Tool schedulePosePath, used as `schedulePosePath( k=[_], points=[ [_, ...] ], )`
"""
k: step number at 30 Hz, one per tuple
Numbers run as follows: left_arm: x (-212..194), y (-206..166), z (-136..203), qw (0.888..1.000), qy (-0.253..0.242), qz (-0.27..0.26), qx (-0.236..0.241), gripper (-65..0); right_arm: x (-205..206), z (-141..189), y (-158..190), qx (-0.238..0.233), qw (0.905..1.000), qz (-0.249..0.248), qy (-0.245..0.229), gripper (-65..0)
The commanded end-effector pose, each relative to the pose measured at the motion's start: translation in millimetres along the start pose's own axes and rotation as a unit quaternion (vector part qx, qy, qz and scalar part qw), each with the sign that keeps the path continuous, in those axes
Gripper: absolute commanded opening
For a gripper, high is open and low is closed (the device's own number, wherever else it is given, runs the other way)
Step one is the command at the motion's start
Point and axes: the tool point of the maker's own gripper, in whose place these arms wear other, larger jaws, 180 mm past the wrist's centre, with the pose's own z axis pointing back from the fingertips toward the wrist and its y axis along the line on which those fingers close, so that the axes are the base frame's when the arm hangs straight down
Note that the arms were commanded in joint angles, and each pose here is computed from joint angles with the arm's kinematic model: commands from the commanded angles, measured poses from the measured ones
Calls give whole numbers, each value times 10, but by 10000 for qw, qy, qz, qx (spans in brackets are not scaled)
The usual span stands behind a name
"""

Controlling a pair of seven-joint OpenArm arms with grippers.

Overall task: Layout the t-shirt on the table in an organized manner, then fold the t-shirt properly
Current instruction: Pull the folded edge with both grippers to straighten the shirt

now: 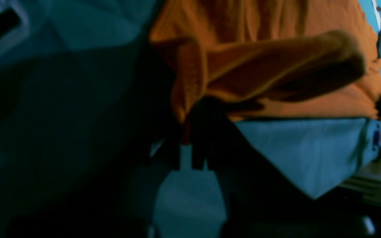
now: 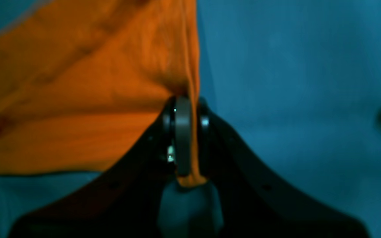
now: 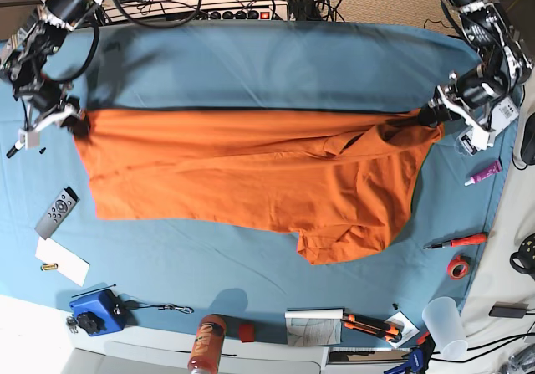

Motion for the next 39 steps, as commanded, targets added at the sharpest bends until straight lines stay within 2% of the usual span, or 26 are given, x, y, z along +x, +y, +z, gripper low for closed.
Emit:
schedulePosePath(
  k=[1,8,13,19,23,33,39],
  points=[
    [19,35,64,9999,10,-80,74,-650,190,97,-29,-17,9995,110,-279,-650],
    [-226,105,150,9996,220,34,161,-650,-43,157,-66,12,10000,-3,-47,-650],
    [-180,27,206,9997,168,-120,116,-650,54,163,-8,115,9997,19,-200,-650],
    [-64,-79,276,9991,124,-366,173,-650,321,311,180,52,9971,657,-384,-650],
    [-40,-129,311,9984,172,-508,198,-650,363,379,256,-8,9951,941,-289,-650],
    [-63,-152,343,9976,268,-602,229,-650,235,561,93,-145,9971,689,-296,-650],
    [-198,-107,381,9972,404,-560,281,-650,98,618,26,-215,9978,613,-118,-650]
  ],
)
